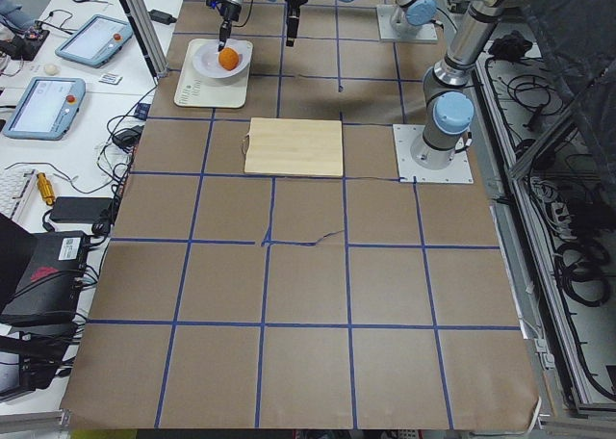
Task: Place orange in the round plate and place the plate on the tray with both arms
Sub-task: 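Adjust the plate position on the tray with the right gripper, then open the right gripper and release the plate rim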
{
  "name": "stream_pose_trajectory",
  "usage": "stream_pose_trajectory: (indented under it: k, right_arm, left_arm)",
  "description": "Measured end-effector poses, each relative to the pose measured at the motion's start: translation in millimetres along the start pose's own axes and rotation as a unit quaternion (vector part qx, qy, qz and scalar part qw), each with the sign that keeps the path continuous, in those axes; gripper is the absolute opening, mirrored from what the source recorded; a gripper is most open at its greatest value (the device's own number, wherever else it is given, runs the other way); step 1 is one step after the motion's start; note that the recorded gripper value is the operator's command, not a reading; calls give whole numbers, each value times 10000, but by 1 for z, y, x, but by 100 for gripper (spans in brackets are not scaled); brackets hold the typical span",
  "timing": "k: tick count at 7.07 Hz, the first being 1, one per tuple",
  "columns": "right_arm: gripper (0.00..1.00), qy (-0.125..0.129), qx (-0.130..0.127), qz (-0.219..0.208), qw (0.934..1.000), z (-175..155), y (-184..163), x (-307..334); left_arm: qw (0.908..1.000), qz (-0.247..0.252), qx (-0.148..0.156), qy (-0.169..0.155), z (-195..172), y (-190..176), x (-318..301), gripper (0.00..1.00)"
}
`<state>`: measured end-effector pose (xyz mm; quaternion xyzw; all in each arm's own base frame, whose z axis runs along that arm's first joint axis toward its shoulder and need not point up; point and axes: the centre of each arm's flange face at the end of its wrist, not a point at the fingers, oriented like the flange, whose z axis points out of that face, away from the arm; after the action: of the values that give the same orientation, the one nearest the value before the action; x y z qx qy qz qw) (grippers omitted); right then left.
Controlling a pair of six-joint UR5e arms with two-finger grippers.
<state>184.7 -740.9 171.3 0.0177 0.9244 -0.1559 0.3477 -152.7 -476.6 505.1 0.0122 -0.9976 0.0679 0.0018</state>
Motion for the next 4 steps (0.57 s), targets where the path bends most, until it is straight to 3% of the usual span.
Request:
stream_pose_trajectory:
  k: [2, 3, 4]
  right_arm:
    - [0, 9, -38, 29, 10000, 6, 1, 6]
    - [43, 24, -46, 37, 10000, 8, 2, 8]
    - [69, 56, -36, 33, 10000, 9, 1, 8]
  left_arm:
    - [10000, 0, 7, 1, 0, 0, 0, 100]
    - [10000, 0, 3, 2, 0, 0, 0, 100]
    - [10000, 0, 2, 5, 0, 0, 0, 100]
